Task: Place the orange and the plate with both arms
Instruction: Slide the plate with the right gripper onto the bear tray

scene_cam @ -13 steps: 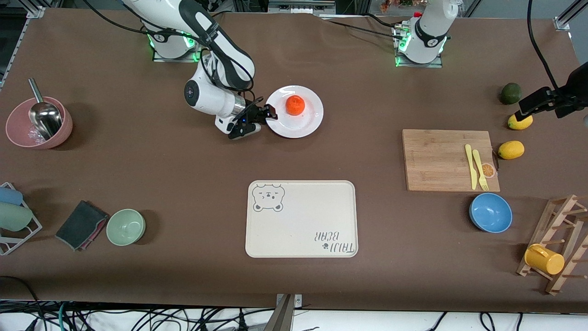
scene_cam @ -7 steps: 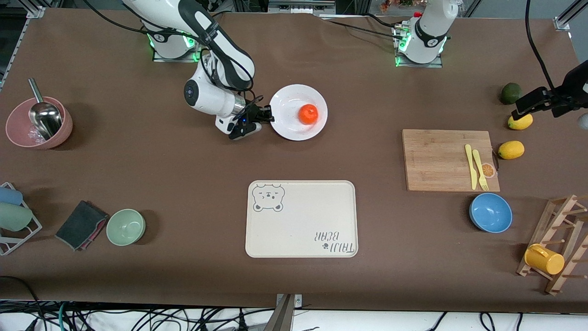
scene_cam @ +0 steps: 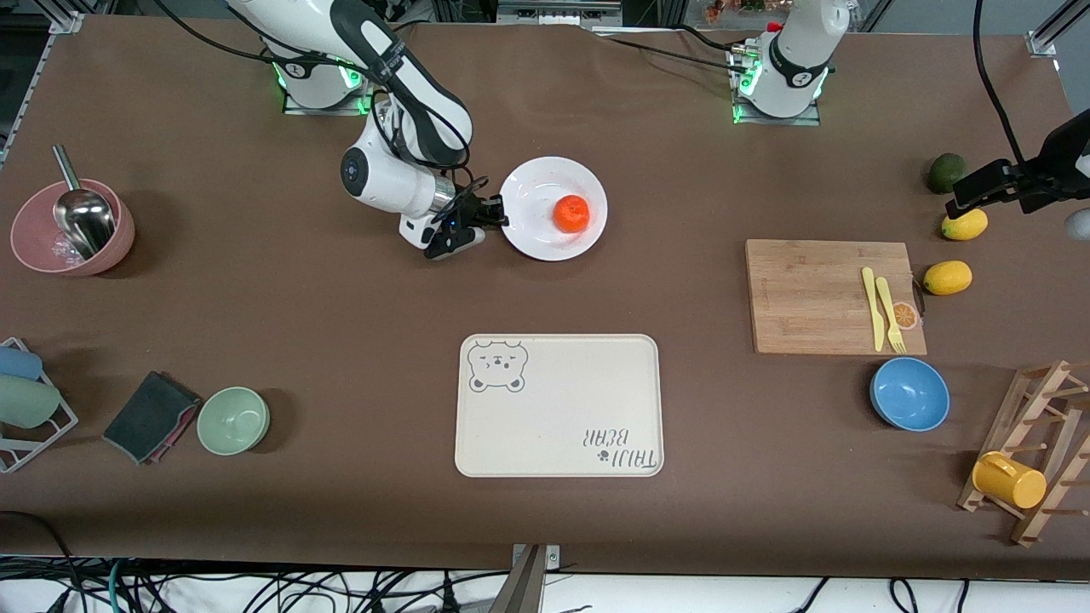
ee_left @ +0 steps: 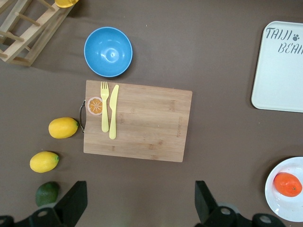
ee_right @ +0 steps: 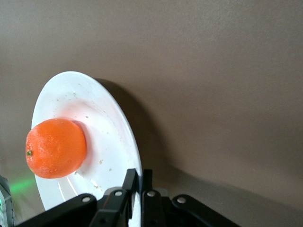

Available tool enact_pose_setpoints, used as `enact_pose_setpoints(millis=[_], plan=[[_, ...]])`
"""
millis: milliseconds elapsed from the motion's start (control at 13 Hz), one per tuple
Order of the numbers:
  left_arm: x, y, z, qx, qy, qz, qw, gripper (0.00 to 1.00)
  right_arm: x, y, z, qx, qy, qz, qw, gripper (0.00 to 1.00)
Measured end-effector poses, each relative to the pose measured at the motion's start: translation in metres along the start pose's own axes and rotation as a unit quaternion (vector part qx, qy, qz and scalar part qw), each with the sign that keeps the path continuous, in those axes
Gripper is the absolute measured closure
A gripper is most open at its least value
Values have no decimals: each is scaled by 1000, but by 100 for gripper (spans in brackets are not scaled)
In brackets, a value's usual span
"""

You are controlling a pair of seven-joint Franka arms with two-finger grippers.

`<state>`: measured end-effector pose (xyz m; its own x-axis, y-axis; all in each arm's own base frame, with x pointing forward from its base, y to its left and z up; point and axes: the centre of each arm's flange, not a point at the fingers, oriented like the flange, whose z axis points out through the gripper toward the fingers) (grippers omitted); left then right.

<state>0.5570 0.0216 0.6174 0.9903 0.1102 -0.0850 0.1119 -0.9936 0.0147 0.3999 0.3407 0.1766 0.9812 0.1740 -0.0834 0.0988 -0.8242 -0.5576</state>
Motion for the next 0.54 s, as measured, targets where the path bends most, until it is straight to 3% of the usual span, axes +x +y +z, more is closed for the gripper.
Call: enact_pose_setpoints(millis=[307, 537], plan=[[0, 0, 0, 0, -2, 0, 1000, 0, 5, 1, -4, 3, 13, 11, 1000, 92], [-1, 0, 1, 0, -4, 0, 1000, 0, 17, -1, -12, 26, 38, 52, 998, 92]])
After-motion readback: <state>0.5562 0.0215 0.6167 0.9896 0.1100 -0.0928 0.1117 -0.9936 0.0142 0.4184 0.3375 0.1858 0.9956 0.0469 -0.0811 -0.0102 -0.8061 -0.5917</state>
